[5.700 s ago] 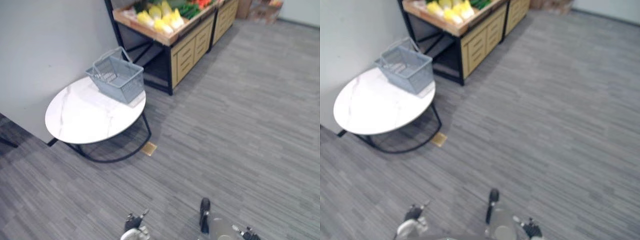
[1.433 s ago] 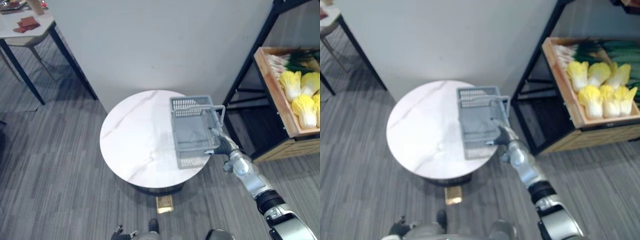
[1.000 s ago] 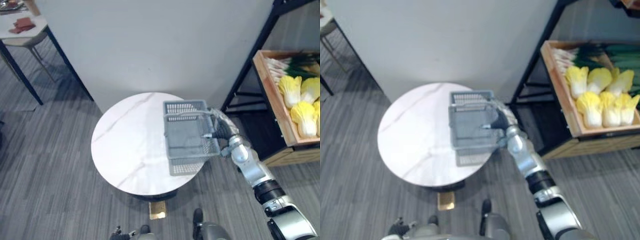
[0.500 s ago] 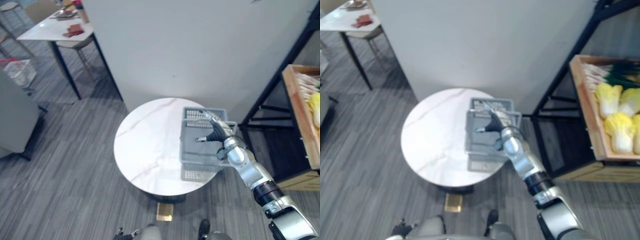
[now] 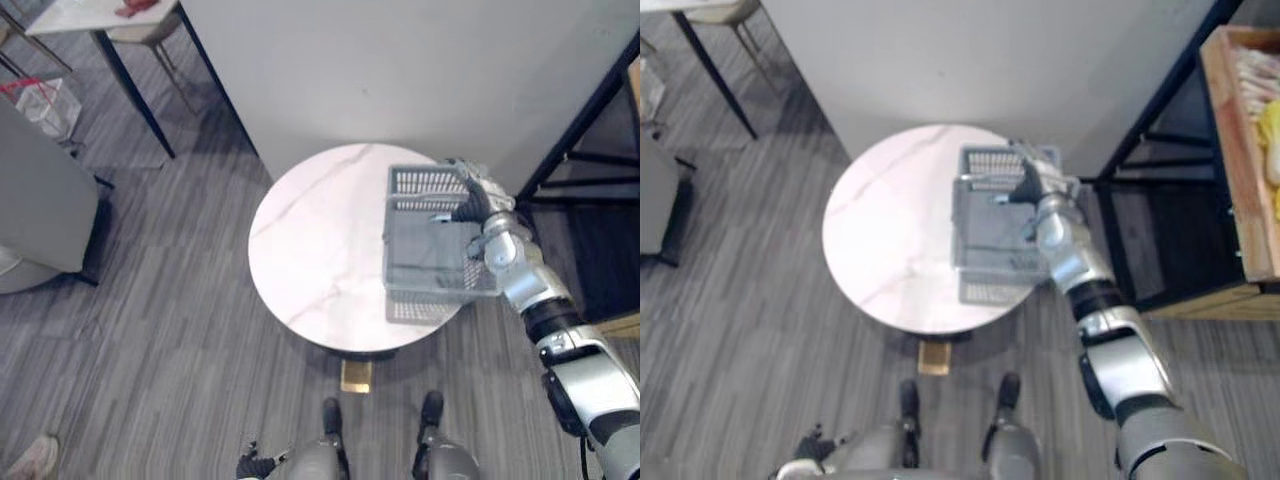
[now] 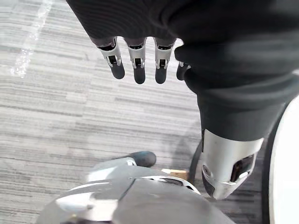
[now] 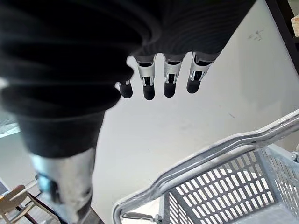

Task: Pick vegetable in the basket

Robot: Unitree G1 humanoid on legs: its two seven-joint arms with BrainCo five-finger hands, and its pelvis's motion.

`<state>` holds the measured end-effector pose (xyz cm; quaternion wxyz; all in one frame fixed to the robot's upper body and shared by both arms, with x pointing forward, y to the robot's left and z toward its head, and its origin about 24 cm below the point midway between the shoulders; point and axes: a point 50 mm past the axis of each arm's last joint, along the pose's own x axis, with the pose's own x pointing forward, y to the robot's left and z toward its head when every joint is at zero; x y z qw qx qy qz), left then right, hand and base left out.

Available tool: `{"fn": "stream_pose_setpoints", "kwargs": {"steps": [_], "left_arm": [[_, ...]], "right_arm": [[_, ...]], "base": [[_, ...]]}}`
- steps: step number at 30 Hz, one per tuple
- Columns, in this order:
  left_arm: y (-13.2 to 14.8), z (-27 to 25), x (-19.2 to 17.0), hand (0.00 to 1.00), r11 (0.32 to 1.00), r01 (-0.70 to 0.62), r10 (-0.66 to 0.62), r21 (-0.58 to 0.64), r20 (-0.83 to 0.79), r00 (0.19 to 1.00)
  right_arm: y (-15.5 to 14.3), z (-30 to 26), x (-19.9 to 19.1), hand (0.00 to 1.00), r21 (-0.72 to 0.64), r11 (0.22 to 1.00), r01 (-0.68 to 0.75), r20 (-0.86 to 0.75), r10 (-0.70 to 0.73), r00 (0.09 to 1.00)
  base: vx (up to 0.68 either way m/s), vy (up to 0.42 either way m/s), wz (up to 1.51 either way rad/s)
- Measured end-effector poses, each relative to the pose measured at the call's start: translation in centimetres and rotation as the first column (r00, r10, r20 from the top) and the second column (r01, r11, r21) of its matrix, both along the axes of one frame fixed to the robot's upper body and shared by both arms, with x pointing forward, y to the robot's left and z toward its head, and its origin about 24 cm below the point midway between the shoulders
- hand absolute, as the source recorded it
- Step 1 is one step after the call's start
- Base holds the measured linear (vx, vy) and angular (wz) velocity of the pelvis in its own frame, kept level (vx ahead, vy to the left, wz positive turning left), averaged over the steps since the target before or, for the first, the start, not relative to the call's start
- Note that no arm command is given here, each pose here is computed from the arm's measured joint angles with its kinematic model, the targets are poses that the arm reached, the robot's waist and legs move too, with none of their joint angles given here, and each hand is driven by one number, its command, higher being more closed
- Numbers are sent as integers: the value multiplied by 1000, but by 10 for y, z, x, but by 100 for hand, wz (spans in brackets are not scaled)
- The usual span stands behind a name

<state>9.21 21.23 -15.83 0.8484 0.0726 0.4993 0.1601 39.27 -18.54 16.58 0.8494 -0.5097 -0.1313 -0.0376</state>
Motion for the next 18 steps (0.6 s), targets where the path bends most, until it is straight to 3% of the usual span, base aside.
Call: {"fn": "stream_pose_setpoints", "kwargs": {"steps": [18], "left_arm": [[1,6,21,0,1000,5,-6,6,65,998]], "right_arm": [[-27,84,20,0,-37,990,133,123,-128,984]], "base": [[50,10,5]]}}
